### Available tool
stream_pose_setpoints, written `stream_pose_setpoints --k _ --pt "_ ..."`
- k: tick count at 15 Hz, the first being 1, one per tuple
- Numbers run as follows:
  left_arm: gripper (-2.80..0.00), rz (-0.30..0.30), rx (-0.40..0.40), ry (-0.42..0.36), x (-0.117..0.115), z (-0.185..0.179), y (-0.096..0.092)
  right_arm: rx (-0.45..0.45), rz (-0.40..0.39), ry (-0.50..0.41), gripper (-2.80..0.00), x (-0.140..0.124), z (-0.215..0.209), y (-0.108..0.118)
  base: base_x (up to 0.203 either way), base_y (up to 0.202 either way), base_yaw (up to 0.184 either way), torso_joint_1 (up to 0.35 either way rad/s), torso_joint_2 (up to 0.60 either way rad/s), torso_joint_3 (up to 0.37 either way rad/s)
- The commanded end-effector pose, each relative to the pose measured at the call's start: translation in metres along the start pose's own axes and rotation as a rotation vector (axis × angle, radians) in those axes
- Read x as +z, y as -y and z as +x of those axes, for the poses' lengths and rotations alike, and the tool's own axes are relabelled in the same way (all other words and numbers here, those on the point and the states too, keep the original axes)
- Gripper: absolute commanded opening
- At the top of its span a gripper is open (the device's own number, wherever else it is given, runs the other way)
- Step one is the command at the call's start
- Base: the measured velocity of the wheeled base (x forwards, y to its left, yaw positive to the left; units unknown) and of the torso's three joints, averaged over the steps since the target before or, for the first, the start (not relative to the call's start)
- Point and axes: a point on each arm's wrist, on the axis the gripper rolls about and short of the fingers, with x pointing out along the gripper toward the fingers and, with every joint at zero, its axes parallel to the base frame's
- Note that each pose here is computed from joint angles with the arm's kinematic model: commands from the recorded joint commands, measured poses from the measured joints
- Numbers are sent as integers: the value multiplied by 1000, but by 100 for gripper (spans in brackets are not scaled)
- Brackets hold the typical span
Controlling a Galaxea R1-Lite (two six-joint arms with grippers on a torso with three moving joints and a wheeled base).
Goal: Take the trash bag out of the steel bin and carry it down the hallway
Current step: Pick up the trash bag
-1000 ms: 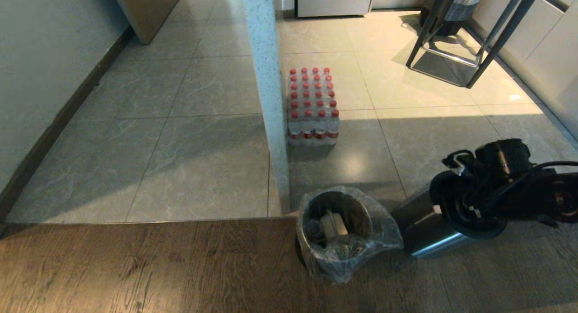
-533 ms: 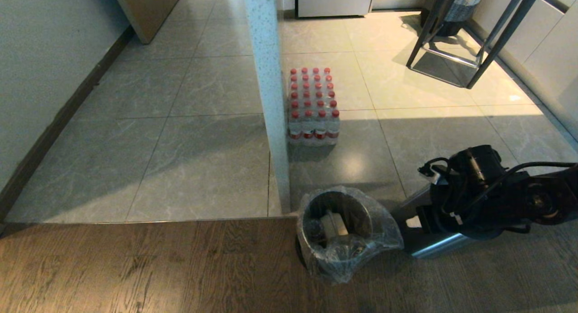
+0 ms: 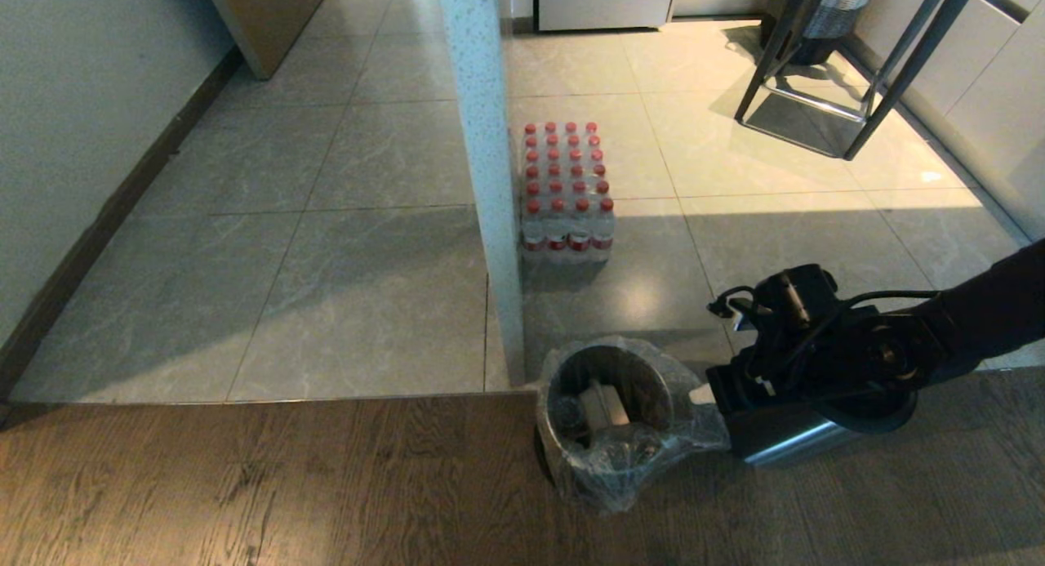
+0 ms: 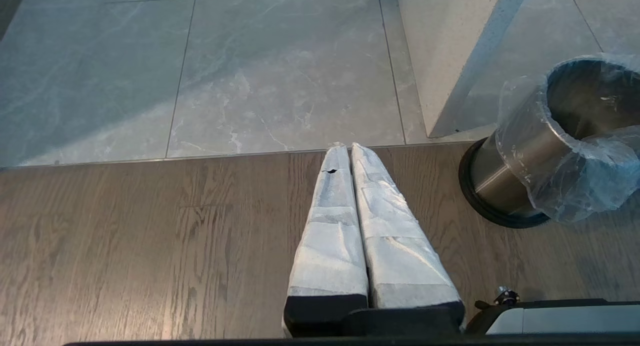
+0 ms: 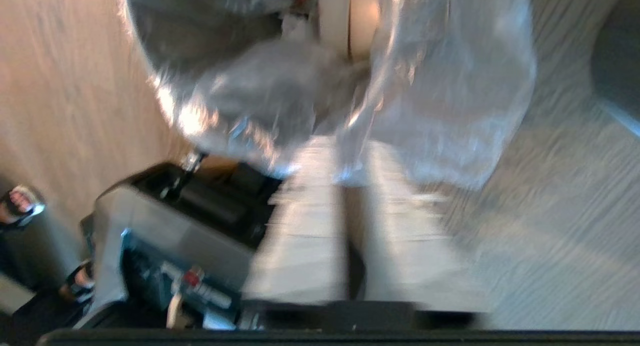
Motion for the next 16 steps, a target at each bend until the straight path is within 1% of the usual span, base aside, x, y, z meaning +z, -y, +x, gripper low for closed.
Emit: stream_pose_setpoints --k 1,3,5,7,8,11,16 --pt "-280 0 0 0 0 0 0 -1 -14 -12 0 -2 18 4 0 0 0 0 0 0" --pt "-280 0 0 0 0 0 0 -3 -43 -2 0 -1 22 6 0 0 0 0 0 0" --pt "-280 0 0 0 0 0 0 -8 -75 -14 0 -4 26 9 0 0 0 0 0 0" --pt "-280 0 0 0 0 0 0 -6 -69 -43 0 -9 37 12 0 0 0 0 0 0" --pt "-280 0 0 0 0 0 0 -6 -70 -41 0 -9 44 14 0 0 0 0 0 0" --pt "-280 0 0 0 0 0 0 -5 -74 -12 0 -3 61 18 0 0 0 0 0 0" --pt "-280 0 0 0 0 0 0 -11 -80 7 0 5 75 21 0 0 0 0 0 0"
